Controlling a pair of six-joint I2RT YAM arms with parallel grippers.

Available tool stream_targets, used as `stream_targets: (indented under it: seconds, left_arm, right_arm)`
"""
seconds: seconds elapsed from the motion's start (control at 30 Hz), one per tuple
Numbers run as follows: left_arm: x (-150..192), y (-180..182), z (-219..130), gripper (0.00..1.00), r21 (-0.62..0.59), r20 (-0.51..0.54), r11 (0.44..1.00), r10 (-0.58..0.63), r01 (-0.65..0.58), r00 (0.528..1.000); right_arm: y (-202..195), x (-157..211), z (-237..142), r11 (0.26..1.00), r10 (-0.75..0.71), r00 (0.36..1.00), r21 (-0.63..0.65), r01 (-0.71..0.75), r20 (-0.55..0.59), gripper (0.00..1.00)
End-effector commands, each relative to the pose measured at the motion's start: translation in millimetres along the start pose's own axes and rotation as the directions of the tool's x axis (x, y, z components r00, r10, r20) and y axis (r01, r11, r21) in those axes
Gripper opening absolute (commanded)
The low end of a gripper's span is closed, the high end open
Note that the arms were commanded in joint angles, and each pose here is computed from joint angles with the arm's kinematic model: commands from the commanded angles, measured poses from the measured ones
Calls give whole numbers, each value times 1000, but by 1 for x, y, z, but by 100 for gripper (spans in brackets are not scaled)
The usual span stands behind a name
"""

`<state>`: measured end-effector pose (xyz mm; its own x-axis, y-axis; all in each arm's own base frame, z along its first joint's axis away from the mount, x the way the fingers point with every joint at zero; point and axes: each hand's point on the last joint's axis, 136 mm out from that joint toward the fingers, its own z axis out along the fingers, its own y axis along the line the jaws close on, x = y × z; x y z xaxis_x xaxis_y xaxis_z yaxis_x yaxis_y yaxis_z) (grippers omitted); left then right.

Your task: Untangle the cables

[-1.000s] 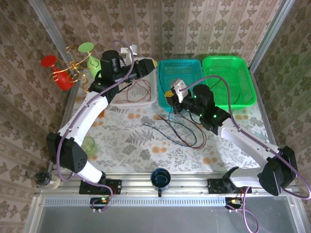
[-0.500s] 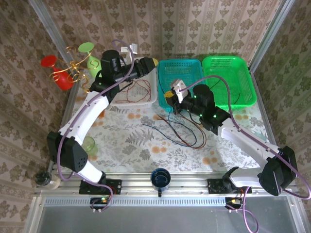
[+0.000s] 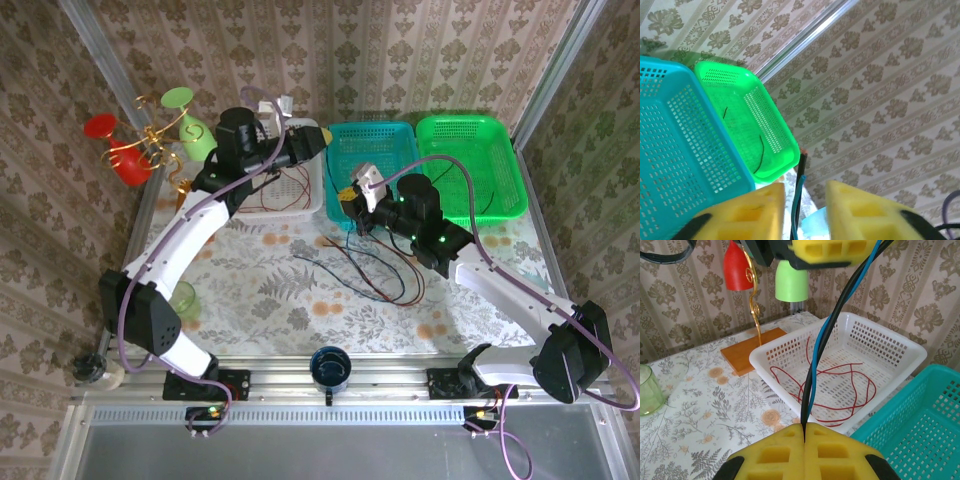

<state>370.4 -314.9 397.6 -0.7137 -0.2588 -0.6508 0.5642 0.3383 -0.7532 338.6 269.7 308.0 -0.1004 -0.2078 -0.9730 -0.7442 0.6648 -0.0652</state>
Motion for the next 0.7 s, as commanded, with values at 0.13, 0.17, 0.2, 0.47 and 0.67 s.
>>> stream_targets:
  seconds: [0.13,0.17,0.2,0.47,0.67]
  left_arm:
    - [-14,-1,-12,36,-19,90,999,38,-37,995]
    - [-14,-2,-13,36,-17,97,999,36,-34,995]
    - [-15,-2,-13,35,-15,102,999,34,-33,994]
    - [-22,-11,-17,35,14,146,999,49,-51,988]
    - [-23,-15,-19,27,28,156,997,63,-68,986]
  right_arm:
    - [0,-5,-3,1000,4,1000,-5,-4,23,0]
    - [1,-5,-3,1000,4,1000,-5,-3,23,0]
    - [1,-4,-3,1000,4,1000,-5,-4,22,0]
    - [1,-4,-2,1000,2,1000,-10,-2,15,0]
    - [1,-4,-2,1000,-1,1000,-11,2,13,0]
